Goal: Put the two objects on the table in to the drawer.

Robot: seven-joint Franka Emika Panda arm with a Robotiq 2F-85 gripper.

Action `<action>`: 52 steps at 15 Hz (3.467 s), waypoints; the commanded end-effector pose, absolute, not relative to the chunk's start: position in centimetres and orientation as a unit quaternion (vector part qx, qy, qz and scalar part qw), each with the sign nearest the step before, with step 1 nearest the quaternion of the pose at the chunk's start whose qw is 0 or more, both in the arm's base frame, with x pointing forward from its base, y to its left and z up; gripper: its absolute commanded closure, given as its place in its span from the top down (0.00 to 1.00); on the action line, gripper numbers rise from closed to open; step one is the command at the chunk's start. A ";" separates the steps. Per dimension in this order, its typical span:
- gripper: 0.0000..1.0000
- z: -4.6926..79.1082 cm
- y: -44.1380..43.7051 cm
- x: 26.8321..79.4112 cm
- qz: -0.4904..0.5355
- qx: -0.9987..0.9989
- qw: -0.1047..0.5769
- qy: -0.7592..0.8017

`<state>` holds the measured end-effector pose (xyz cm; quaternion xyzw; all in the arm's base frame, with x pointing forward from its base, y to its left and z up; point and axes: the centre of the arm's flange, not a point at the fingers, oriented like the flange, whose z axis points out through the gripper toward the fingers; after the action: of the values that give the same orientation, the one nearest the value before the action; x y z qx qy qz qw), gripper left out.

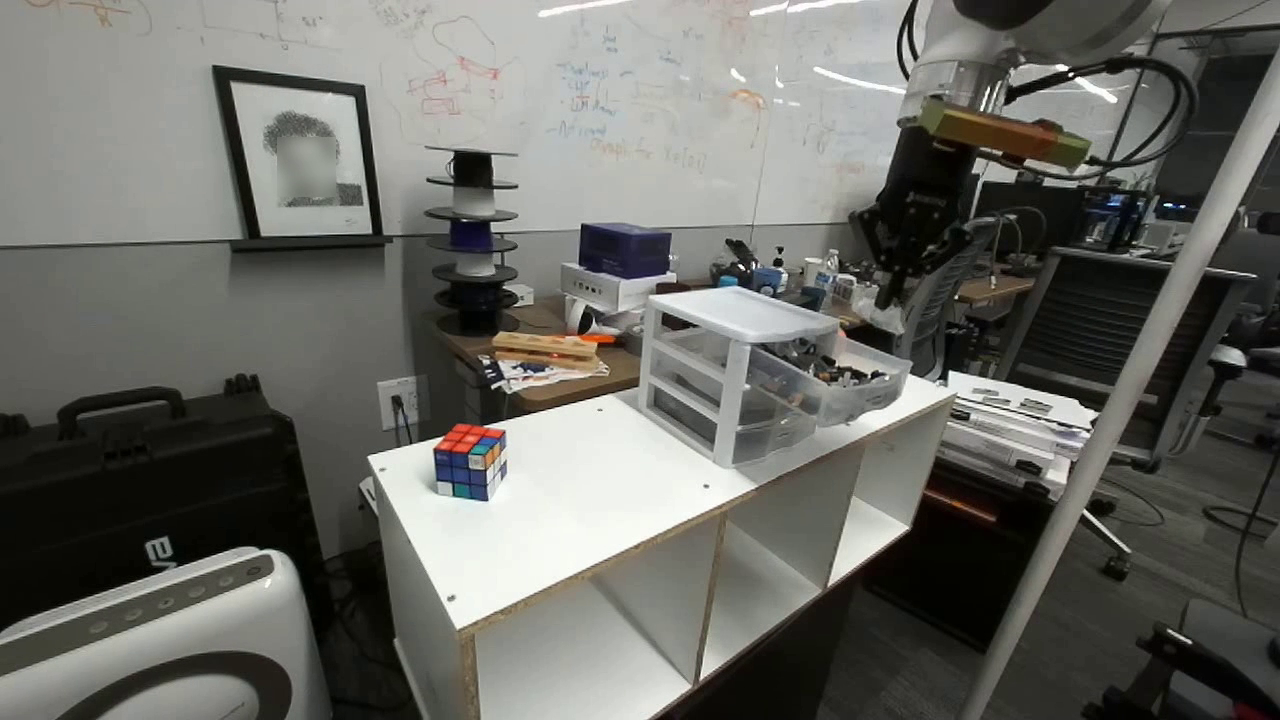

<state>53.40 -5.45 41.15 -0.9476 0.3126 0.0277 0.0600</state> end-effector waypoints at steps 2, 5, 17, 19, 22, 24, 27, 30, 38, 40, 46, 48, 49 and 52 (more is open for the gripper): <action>0.00 37.0 -5.4 54.9 0.011 -0.957 0.050 0.286; 0.00 34.9 -5.2 55.8 0.001 -0.958 0.060 0.279; 0.41 37.1 -2.4 54.7 0.034 -0.972 0.115 0.203; 0.57 38.6 -3.1 54.7 0.020 -0.976 0.104 0.191; 0.79 41.2 -4.6 55.2 -0.013 -0.976 0.095 0.195; 0.94 43.0 -6.6 56.5 -0.040 -0.970 0.101 0.217; 1.00 44.6 -10.7 60.0 -0.091 -0.955 0.105 0.261; 1.00 43.5 -16.7 64.0 -0.124 -0.931 0.115 0.323; 1.00 31.8 -24.0 73.9 -0.093 -0.895 0.102 0.424; 1.00 29.4 -24.4 76.2 -0.093 -0.888 0.099 0.440; 1.00 26.5 -26.5 80.1 -0.114 -0.860 0.069 0.492; 1.00 25.9 -27.3 80.6 -0.105 -0.853 0.054 0.508; 1.00 25.5 -27.6 80.7 -0.099 -0.850 0.046 0.515; 1.00 24.0 -28.2 80.7 -0.058 -0.845 0.019 0.531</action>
<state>75.80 -26.09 24.56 -0.8523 0.5152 -0.0792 0.0427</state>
